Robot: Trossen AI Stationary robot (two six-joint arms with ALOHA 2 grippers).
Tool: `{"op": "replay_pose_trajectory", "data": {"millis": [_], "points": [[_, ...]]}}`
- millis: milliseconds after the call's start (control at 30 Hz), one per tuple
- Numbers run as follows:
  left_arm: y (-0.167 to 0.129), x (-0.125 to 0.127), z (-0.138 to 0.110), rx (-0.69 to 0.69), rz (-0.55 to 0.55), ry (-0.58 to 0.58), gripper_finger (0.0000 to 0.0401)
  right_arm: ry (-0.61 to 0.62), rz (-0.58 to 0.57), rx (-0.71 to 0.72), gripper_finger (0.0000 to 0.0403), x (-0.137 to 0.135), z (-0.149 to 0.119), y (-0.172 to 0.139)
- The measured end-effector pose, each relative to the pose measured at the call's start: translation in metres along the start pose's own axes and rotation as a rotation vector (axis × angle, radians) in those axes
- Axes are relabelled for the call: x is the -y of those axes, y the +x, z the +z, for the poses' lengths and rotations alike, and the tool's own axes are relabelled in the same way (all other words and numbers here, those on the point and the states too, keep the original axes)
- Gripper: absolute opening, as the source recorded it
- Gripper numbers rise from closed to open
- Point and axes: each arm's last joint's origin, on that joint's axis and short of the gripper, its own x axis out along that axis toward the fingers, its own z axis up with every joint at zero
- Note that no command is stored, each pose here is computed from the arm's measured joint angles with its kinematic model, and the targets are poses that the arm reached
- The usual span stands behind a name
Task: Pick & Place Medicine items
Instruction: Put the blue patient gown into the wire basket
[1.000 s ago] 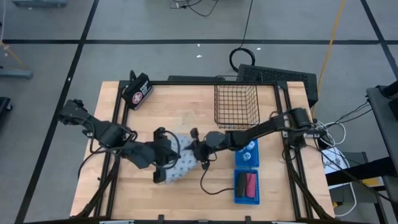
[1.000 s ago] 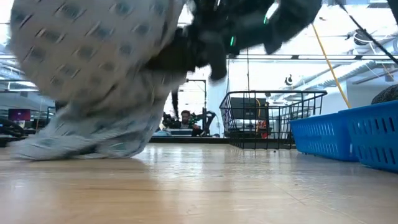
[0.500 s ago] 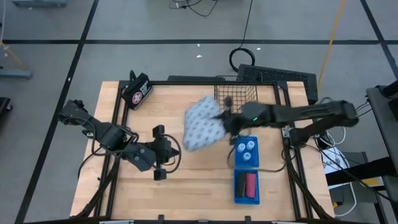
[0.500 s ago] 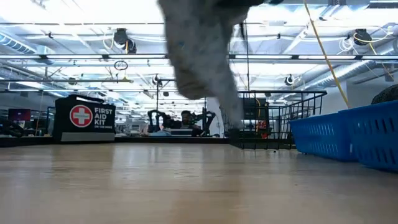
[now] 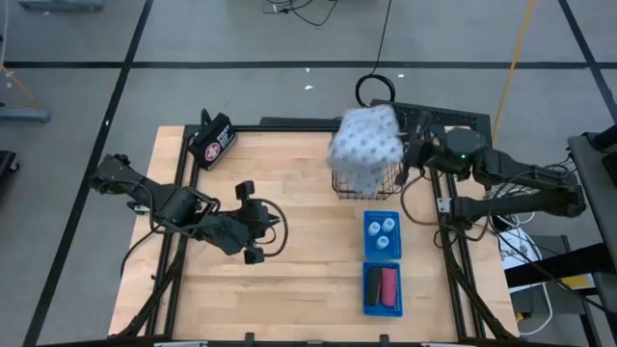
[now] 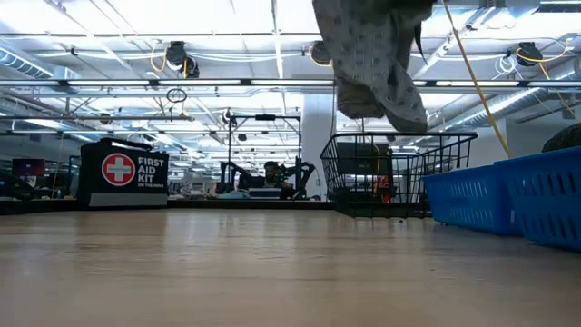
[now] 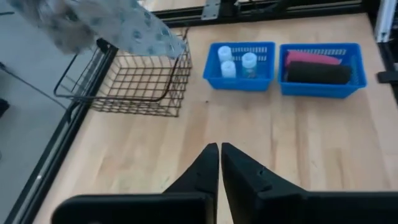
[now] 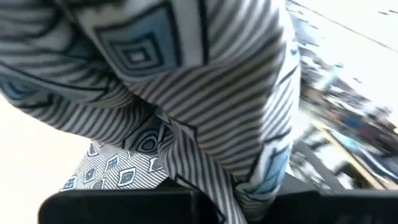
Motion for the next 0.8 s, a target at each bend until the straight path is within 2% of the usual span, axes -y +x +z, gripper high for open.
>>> {"op": "replay_pose_trajectory", "data": {"millis": [133, 300, 500, 667, 800], "points": [[0.004, -0.006, 0.001, -0.008, 0.02, -0.02, 0.0036, 0.064, -0.099, 0.017, 0.0028, 0.003, -0.026, 0.002], [0.006, -0.01, 0.002, -0.012, 0.033, -0.046, 0.0037, 0.203, -0.024, 0.001, 0.0028, -0.01, -0.062, 0.011], [0.006, -0.01, 0.001, -0.016, 0.034, -0.045, 0.0037, 0.282, 0.007, -0.108, 0.0028, -0.027, -0.097, 0.019], [0.006, -0.01, 0.001, -0.016, 0.035, -0.043, 0.0037, 0.22, 0.02, -0.149, 0.0028, -0.042, -0.123, 0.024], [0.006, -0.011, 0.002, -0.016, 0.038, -0.042, 0.0037, 0.067, 0.015, -0.154, 0.0028, -0.054, -0.147, 0.026]]}}
